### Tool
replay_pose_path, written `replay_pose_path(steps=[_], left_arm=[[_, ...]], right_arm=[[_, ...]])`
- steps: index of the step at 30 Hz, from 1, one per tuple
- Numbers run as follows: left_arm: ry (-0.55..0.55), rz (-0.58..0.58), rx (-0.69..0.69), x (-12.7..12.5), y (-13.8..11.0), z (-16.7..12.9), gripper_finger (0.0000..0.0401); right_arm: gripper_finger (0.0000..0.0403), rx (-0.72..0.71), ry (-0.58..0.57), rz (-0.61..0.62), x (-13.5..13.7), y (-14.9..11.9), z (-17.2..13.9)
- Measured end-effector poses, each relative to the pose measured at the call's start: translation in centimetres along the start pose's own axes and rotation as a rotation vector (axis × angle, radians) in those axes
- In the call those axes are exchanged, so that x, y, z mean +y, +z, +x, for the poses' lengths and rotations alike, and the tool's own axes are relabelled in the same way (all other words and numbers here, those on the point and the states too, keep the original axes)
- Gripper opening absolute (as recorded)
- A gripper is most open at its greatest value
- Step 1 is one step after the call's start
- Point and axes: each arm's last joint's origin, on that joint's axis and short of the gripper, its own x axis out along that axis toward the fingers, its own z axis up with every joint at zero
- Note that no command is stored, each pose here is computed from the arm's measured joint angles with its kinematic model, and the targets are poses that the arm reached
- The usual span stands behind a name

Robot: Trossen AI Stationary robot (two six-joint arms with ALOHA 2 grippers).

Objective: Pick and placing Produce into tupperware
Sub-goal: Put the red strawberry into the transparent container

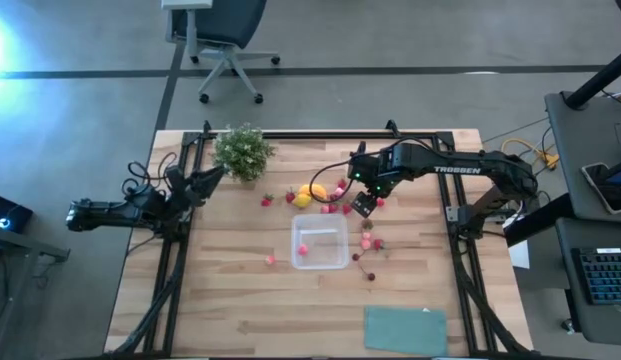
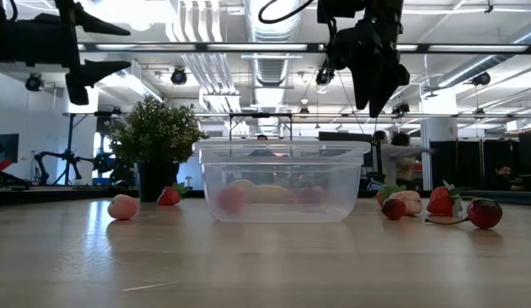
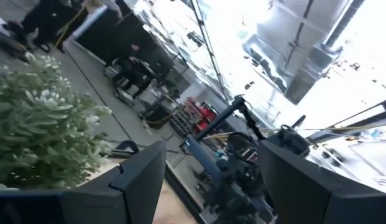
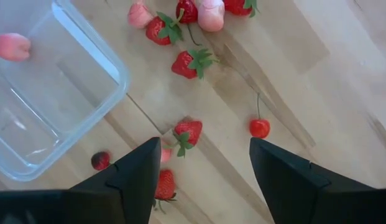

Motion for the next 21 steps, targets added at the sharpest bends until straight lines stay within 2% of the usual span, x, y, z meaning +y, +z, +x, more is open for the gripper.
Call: replay_pose_path(steps=[6,13,17,21], left_arm=[[0.060,0.093,-0.055,0.1,0.3,0.0,0.0242],[0.060,0.040,-0.132,-0.3,1.0,-0.1,0.0242],[0.040,0.015,-0.147,-0.4,1.2,-0.1,0.0242],[0.006,0.013,-0.125,-0.5,1.1,-0.1,0.0242]], right_arm=[[0.0239,-0.008,0.004,-0.018,0.0,0.1,0.0],[0.0236,-0.013,0.007,0.014,0.1,0.1,0.0],[0.0239,-0.124,0.071,-0.061,1.1,0.9,-0.1],[0.0242,-0.323,0.170,-0.149,2.6,2.5,-0.7]])
